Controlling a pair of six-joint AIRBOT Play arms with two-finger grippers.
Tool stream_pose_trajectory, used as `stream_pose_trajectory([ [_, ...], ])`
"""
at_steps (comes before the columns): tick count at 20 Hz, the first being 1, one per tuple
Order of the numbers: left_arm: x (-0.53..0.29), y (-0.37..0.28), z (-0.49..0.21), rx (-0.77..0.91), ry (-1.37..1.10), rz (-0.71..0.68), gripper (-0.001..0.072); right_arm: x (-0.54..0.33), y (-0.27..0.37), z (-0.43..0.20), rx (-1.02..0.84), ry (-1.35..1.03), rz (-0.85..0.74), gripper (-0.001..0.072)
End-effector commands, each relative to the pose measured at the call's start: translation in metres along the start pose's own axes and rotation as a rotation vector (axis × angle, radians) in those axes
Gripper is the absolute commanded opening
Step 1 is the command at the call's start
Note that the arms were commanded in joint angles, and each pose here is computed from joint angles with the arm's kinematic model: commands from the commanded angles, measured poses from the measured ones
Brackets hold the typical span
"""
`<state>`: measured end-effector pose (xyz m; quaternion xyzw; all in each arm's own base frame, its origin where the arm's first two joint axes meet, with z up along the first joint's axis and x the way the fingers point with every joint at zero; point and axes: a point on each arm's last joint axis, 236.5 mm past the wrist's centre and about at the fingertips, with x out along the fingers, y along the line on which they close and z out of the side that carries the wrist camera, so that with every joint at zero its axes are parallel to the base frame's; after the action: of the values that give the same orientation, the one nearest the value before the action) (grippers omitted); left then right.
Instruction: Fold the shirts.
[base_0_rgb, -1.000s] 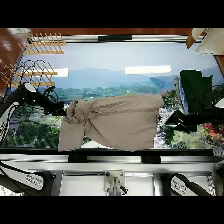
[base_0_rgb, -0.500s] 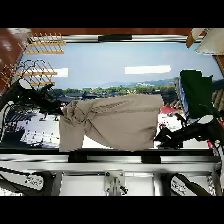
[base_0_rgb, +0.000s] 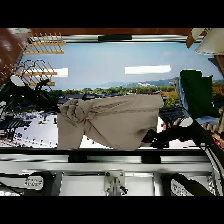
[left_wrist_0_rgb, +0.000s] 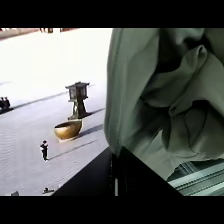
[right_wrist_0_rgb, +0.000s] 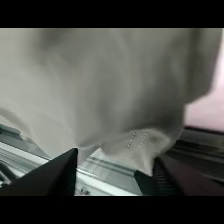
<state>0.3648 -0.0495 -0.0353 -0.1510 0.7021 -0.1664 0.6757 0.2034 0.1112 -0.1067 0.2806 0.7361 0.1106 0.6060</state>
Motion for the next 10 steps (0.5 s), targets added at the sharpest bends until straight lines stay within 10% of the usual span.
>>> stream_pose_trajectory([
  [1,-0.009,-0.006,0.000,0.012,-0.022,-0.002,0.0031,0.009,0.018,0.002,-0.018,-0.019,0.020,0.0208],
  [2,-0.018,-0.009,0.002,0.025,-0.046,0.004,0.0030,0.005,0.025,0.004,-0.026,-0.022,0.040,0.0083],
  [10,-0.327,-0.177,0.006,0.461,-0.979,0.075,0.0031,-0.339,0.204,0.042,-0.800,-1.075,-0.111,0.0080],
])
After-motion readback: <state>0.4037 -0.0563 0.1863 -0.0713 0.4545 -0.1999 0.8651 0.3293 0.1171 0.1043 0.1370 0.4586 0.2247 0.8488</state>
